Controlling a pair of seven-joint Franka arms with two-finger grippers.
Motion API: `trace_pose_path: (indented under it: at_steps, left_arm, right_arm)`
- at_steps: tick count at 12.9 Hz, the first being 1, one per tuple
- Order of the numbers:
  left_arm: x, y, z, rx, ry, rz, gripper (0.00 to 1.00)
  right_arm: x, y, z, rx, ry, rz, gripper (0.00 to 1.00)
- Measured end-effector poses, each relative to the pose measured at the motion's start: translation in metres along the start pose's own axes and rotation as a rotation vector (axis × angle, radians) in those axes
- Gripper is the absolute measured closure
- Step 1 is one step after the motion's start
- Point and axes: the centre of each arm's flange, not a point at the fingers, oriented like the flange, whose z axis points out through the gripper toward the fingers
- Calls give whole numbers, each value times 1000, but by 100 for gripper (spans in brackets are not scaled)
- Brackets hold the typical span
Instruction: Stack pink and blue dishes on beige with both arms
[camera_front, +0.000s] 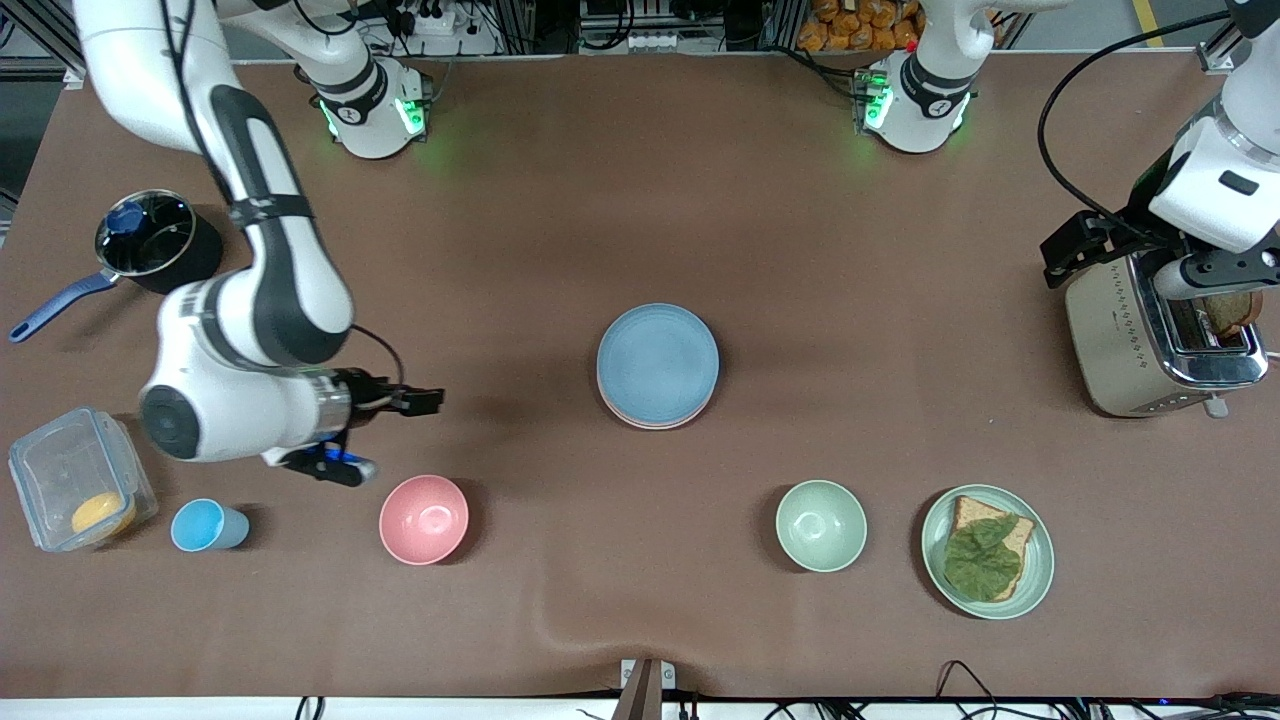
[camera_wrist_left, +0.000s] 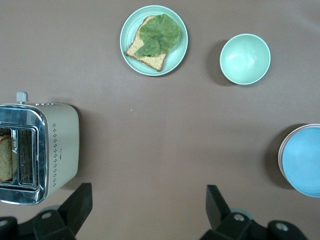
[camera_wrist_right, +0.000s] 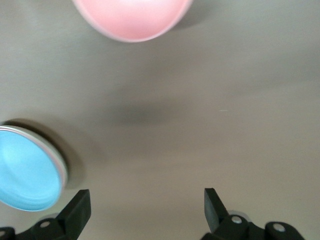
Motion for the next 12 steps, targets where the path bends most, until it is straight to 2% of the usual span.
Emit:
trace_pose_path:
  at_steps: [3,6,9,12]
  left_arm:
    - [-1,-6,3,5,-21,-7,0]
    - [0,-12,4,3,-27,-15,0]
    - [0,-12,4,-3,-30,-15,0]
    - [0,-12,4,-3,-31,-14,0]
  right_arm:
    - [-4,30,-32,-74,52,4,0]
    - [-29,53,-88,-135,147,13,0]
    - [-75,91,-155,-130,237,-1,0]
    - [-116,112,-199,-164,307,-28,0]
